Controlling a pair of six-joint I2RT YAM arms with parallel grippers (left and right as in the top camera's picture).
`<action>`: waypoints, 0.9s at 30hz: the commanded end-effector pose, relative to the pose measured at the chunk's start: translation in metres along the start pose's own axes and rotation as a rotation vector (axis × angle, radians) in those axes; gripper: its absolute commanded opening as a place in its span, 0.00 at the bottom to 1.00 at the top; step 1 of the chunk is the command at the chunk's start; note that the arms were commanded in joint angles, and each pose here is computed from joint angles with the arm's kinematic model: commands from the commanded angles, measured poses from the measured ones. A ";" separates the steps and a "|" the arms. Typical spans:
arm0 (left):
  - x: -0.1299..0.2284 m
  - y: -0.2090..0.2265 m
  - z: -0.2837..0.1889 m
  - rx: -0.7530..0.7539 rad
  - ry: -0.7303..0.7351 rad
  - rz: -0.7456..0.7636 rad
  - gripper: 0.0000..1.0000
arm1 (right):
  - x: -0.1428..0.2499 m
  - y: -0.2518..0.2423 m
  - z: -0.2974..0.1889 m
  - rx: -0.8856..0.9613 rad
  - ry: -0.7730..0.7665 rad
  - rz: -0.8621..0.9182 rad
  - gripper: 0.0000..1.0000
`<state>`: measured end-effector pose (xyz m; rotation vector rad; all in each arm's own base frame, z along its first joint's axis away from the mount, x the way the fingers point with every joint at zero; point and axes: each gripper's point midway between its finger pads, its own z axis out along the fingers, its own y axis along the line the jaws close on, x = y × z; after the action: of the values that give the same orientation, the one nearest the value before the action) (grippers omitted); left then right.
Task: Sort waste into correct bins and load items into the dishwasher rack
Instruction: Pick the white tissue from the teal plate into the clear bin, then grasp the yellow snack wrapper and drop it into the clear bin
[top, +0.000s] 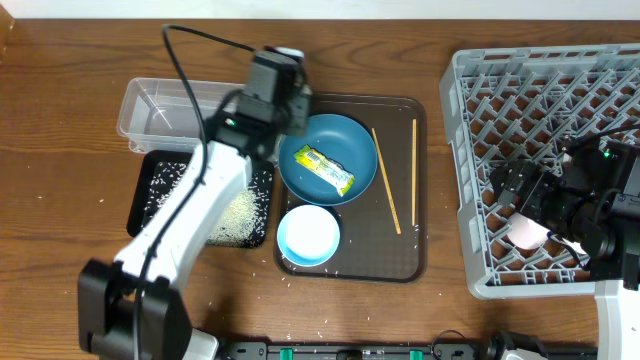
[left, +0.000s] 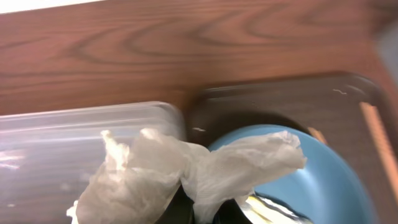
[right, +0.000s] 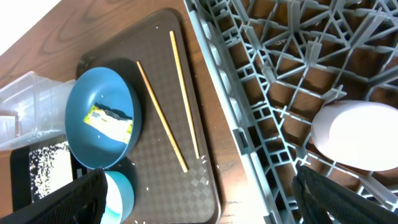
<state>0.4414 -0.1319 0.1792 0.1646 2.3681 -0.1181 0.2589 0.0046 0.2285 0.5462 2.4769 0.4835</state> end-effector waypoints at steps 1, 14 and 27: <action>-0.001 0.042 0.017 -0.079 -0.001 -0.050 0.10 | 0.001 0.005 -0.001 -0.009 0.004 -0.011 0.94; 0.025 -0.016 -0.017 0.224 0.125 -0.060 0.73 | 0.003 0.004 -0.002 -0.005 0.014 -0.008 0.94; 0.131 -0.069 0.026 -0.013 0.425 -0.339 0.73 | 0.008 0.002 -0.001 0.001 0.032 -0.001 0.94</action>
<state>0.3554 -0.2055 0.1021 0.1148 2.7436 -0.3212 0.2523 0.0060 0.2242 0.5613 2.5076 0.4869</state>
